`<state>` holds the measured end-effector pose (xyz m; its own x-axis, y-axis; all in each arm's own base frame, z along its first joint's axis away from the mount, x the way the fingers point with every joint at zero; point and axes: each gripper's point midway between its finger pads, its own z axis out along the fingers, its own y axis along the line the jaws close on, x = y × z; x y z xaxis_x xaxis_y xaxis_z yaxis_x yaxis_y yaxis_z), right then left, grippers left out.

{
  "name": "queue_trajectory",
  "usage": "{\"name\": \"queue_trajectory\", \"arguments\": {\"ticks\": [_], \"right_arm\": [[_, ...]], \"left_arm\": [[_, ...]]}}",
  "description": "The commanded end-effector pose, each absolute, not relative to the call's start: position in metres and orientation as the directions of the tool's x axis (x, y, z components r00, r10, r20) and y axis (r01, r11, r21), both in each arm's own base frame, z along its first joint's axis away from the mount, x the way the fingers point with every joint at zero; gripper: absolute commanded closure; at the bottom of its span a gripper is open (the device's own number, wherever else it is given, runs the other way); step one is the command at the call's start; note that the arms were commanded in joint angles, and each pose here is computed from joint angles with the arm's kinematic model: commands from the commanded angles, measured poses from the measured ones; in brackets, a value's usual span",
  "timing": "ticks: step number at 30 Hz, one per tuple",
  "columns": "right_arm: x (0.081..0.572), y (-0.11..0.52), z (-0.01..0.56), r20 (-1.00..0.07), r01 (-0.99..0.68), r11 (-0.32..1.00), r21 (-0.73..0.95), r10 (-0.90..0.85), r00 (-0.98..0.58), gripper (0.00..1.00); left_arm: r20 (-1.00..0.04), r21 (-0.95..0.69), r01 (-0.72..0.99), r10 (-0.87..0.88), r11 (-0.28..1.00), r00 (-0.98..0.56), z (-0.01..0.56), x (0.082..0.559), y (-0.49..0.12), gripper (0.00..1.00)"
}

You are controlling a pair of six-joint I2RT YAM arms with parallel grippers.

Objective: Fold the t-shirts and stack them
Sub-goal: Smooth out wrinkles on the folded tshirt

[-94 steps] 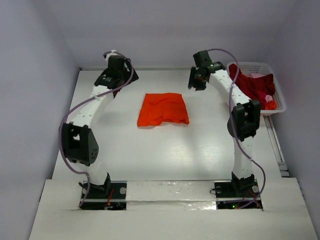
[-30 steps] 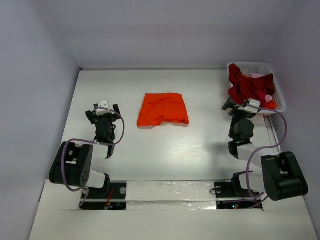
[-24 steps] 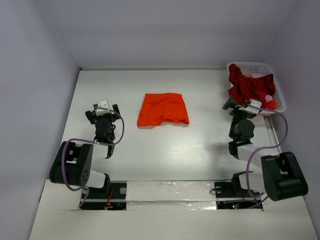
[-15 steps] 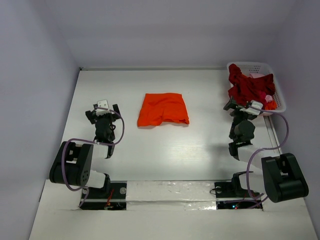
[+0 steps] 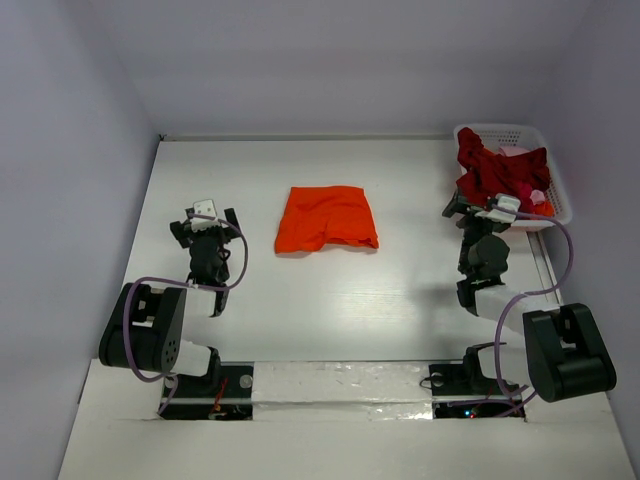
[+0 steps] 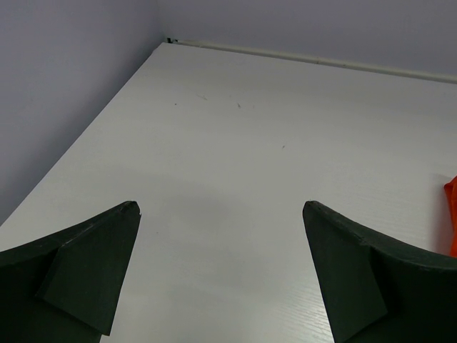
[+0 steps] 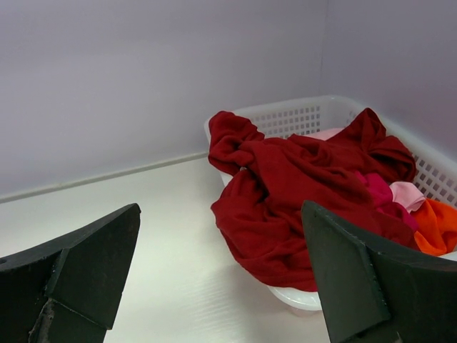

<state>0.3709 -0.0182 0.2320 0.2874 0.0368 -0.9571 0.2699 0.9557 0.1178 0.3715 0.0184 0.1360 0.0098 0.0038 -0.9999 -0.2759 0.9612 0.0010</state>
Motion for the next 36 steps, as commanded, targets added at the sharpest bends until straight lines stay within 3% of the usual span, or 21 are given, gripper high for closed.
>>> {"name": "queue_trajectory", "arguments": {"ticks": [1, 9, 15, 23, 36], "right_arm": [[0.373, -0.018, 0.253, -0.938, 0.265, 0.955, 0.129, 0.031, 0.344, 0.00], [0.373, -0.018, 0.253, -0.938, 0.265, 0.955, 0.132, 0.033, 0.346, 0.00], [0.325, -0.029, 0.253, -0.853, 0.248, 0.946, 0.208, 0.051, 0.520, 0.00], [0.352, -0.023, 0.243, -0.903, 0.250, 0.954, 0.165, 0.043, 0.428, 0.00], [0.356, -0.024, 0.245, -0.902, 0.259, 0.948, 0.184, 0.059, 0.427, 0.00]], "left_arm": [[-0.986, -0.069, -0.267, -0.025, 0.961, 0.163, 0.174, 0.377, 0.018, 0.01], [-0.987, -0.066, -0.258, -0.025, 0.964, 0.157, 0.173, 0.380, 0.019, 0.01], [-0.990, -0.064, -0.244, -0.031, 0.968, 0.135, 0.171, 0.386, 0.017, 0.01], [-0.991, -0.062, -0.240, -0.032, 0.969, 0.126, 0.171, 0.389, 0.016, 0.01], [-0.991, -0.064, -0.244, -0.033, 0.968, 0.126, 0.170, 0.388, 0.018, 0.01]]}}
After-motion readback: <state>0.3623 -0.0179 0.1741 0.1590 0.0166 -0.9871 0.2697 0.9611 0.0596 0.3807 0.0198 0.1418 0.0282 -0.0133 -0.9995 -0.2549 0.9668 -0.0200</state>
